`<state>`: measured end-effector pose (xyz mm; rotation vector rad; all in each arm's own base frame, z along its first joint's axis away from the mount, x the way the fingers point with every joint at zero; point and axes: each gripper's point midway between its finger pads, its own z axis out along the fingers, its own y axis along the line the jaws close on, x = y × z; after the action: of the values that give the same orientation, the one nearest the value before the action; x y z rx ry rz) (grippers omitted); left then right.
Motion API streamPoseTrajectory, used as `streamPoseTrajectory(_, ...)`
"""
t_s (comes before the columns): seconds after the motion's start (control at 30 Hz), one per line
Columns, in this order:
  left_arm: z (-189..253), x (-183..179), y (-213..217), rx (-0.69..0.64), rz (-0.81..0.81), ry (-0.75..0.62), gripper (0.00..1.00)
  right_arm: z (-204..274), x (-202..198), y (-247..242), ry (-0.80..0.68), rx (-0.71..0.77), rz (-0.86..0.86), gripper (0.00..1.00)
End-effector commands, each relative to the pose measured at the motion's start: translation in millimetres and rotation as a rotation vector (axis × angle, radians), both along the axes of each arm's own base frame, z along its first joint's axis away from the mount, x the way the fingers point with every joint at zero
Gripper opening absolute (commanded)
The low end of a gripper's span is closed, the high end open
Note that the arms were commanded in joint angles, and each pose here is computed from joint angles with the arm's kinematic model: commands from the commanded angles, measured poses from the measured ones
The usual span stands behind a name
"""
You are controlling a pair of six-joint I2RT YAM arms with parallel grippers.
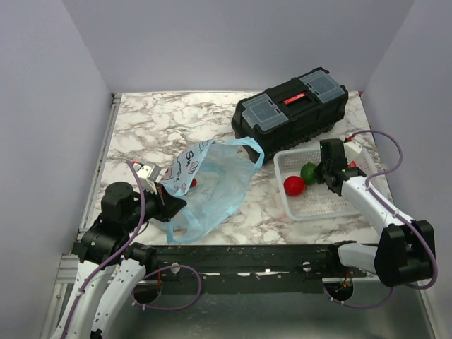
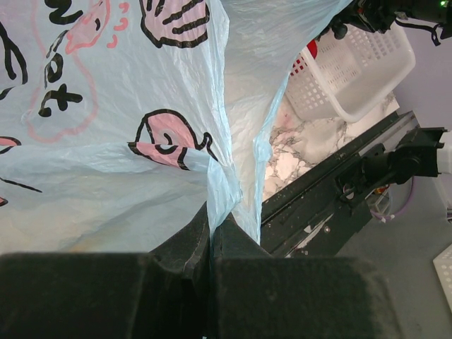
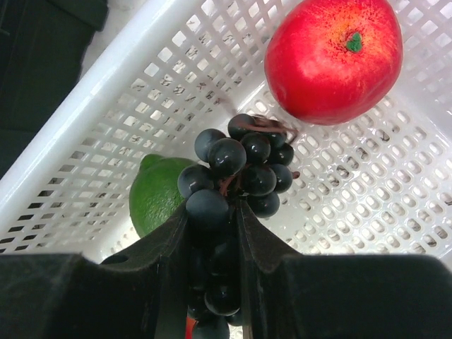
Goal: Take the fake fruits out of the plastic bag
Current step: Place the fake fruit in the bin, then take out the fake fruit from the plastic bag.
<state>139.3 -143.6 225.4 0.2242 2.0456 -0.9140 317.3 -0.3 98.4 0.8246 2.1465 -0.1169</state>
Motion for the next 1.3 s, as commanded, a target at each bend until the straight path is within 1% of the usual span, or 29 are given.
streamPoseTrajectory(0.0, -1, -1, 0, 0.006, -0.007, -0.004, 0.00, 4, 11, -4, -0.050, -0.006, -0.013, 0.18)
streamPoseTrajectory(0.17, -1, -1, 1, 0.005, -0.002, -0.009, 0.00, 7, 14, -4, -0.061, -0.008, -0.005, 0.30)
streamPoseTrajectory(0.4, -1, -1, 0, 0.005, -0.006, -0.007, 0.00, 20, 15, -3, -0.089, -0.015, 0.015, 0.57)
streamPoseTrajectory(0.47, -1, -1, 0, 0.004, -0.008, -0.008, 0.00, 28, 15, -3, -0.114, -0.016, 0.021, 0.62)
streamPoseTrajectory(0.57, -1, -1, 0, 0.004, -0.005, -0.010, 0.00, 42, 15, -2, -0.148, -0.015, 0.038, 0.65)
streamPoseTrajectory(0.7, -1, -1, 0, 0.005, -0.010, -0.006, 0.00, 63, 15, 6, -0.205, -0.004, 0.107, 0.66)
streamPoseTrajectory(0.73, -1, -1, 0, 0.004, -0.008, -0.006, 0.00, 69, 16, 11, -0.222, 0.009, 0.141, 0.68)
streamPoseTrajectory(0.83, -2, -1, 0, 0.005, -0.008, -0.002, 0.00, 84, 17, 32, -0.271, 0.062, 0.257, 0.69)
streamPoseTrajectory(0.9, -2, -1, -1, 0.005, -0.010, -0.001, 0.00, 97, 17, 48, -0.334, 0.100, 0.347, 0.70)
streamPoseTrajectory(0.97, -2, 0, 0, 0.005, -0.004, -0.003, 0.00, 110, 14, 58, -0.394, 0.130, 0.404, 0.73)
streamPoseTrajectory(1.07, -1, -1, 0, 0.004, -0.005, -0.007, 0.00, 135, 11, 73, -0.484, 0.162, 0.489, 0.74)
streamPoseTrajectory(1.13, -1, -1, 0, 0.003, -0.007, -0.009, 0.00, 151, 7, 91, -0.545, 0.203, 0.588, 0.77)
streamPoseTrajectory(1.27, -1, -1, 0, 0.003, -0.009, -0.007, 0.00, 191, -6, 131, -0.680, 0.308, 0.817, 0.78)
